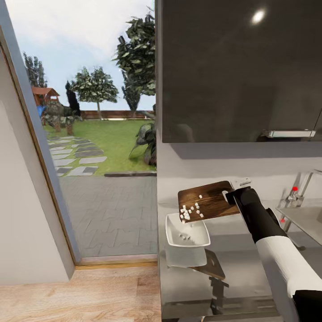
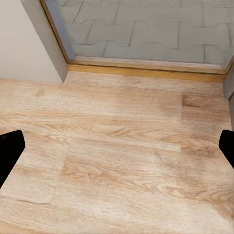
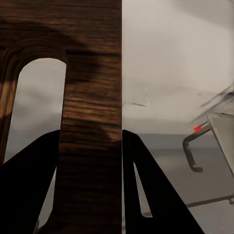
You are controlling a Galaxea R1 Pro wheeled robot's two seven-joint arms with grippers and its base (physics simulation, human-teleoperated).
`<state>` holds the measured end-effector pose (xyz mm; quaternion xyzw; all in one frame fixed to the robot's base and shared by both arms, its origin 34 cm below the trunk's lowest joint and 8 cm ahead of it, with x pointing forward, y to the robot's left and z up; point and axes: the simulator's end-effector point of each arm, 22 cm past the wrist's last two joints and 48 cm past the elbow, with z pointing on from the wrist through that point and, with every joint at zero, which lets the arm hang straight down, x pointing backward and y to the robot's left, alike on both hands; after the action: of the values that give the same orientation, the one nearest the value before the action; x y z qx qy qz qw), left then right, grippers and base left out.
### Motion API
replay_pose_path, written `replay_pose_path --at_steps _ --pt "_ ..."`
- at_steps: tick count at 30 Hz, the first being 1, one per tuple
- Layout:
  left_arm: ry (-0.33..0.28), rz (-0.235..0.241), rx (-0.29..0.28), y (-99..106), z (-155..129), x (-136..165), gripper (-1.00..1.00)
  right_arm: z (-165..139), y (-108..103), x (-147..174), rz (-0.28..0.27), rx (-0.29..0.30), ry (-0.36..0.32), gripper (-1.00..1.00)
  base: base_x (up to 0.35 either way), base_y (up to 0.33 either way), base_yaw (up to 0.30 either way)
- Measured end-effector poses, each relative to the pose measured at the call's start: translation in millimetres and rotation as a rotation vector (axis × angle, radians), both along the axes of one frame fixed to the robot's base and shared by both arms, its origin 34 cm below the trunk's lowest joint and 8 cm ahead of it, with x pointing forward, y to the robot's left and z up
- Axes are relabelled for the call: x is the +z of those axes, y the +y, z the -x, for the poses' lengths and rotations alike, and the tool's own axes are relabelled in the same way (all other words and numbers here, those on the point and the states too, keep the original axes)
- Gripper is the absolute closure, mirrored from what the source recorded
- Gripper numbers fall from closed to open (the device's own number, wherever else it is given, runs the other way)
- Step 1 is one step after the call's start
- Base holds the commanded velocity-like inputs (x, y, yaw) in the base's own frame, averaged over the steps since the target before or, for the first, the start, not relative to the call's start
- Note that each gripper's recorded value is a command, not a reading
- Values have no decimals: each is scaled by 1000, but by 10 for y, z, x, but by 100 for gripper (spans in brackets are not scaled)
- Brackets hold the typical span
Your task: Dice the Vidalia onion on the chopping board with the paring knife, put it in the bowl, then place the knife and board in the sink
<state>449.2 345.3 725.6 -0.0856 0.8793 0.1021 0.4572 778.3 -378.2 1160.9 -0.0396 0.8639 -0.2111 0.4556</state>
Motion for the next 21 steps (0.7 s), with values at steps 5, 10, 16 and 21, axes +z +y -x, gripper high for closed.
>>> replay_pose_path --at_steps 5,10,16,21 --pt "0 0 0 0 2 1 -100 2 2 -1 -1 0 0 100 105 -14 0" --pt "0 0 0 0 0 0 -100 0 2 -3 -1 0 0 100 13 -4 0" --pt "0 0 0 0 2 -1 -100 -1 3 -1 0 1 0 100 0 -5 0" --pt "0 0 0 0 2 -1 -100 -1 8 -3 0 2 0 100 0 -12 0"
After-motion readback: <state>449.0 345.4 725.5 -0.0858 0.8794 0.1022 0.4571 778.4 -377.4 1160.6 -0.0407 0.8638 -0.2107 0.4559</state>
